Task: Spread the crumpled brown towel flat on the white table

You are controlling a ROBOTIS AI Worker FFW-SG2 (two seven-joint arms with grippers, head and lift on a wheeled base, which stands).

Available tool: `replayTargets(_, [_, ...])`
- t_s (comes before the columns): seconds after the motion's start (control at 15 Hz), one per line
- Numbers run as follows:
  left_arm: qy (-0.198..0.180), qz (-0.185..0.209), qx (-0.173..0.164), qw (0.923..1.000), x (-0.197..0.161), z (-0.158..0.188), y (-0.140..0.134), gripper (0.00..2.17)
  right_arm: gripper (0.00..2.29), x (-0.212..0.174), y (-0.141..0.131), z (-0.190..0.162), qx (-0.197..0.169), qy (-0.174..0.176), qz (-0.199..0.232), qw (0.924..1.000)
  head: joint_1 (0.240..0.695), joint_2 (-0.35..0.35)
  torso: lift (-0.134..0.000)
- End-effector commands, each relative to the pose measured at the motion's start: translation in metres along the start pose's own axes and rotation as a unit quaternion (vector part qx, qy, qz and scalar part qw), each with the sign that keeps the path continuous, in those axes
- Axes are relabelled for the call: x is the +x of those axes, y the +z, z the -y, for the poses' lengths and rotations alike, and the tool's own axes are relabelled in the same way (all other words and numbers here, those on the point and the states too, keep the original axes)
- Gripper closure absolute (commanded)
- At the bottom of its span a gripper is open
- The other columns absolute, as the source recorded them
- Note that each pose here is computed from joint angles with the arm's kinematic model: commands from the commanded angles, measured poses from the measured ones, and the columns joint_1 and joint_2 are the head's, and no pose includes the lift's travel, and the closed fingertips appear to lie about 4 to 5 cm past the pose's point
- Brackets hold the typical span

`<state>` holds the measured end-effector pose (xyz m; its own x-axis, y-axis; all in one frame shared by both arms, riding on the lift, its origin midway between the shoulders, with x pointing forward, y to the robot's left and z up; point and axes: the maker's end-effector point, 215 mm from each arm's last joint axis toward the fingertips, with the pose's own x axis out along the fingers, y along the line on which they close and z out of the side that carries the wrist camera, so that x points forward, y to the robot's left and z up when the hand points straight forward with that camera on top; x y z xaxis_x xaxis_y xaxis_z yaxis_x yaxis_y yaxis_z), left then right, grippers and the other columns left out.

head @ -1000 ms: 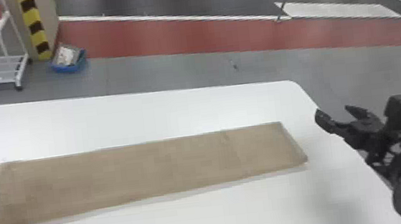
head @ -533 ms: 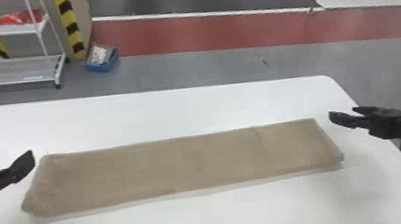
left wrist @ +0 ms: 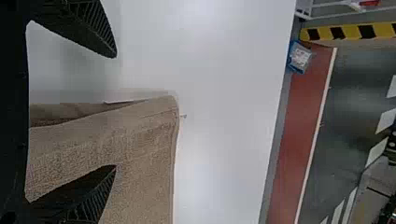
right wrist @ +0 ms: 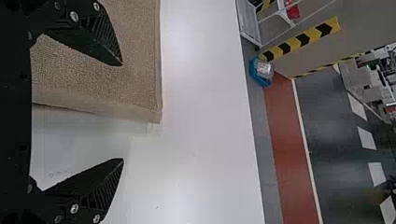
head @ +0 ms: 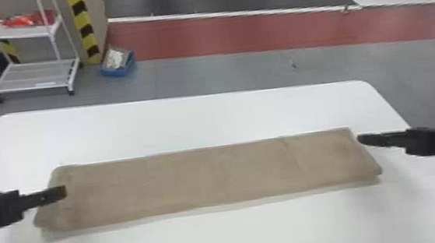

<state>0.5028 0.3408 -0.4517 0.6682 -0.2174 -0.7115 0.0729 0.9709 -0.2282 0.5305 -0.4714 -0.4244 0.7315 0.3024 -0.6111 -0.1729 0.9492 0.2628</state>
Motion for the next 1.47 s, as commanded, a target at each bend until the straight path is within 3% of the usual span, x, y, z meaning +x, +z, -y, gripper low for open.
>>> replayTargets(0.0, [-0.004, -0.014, -0.004, 0.9999, 0.004, 0.004, -0.002, 0.04, 0.18, 0.002, -0.004, -0.002, 0.001, 0.002, -0.006, 1.0000, 0.695, -0.138, -0.124])
replayTargets(1.4, [0.003, -0.016, 0.007, 0.9998, 0.007, 0.007, -0.003, 0.04, 0.18, 0.018, -0.012, -0.010, 0.009, 0.026, -0.020, 0.9994, 0.695, -0.129, -0.124])
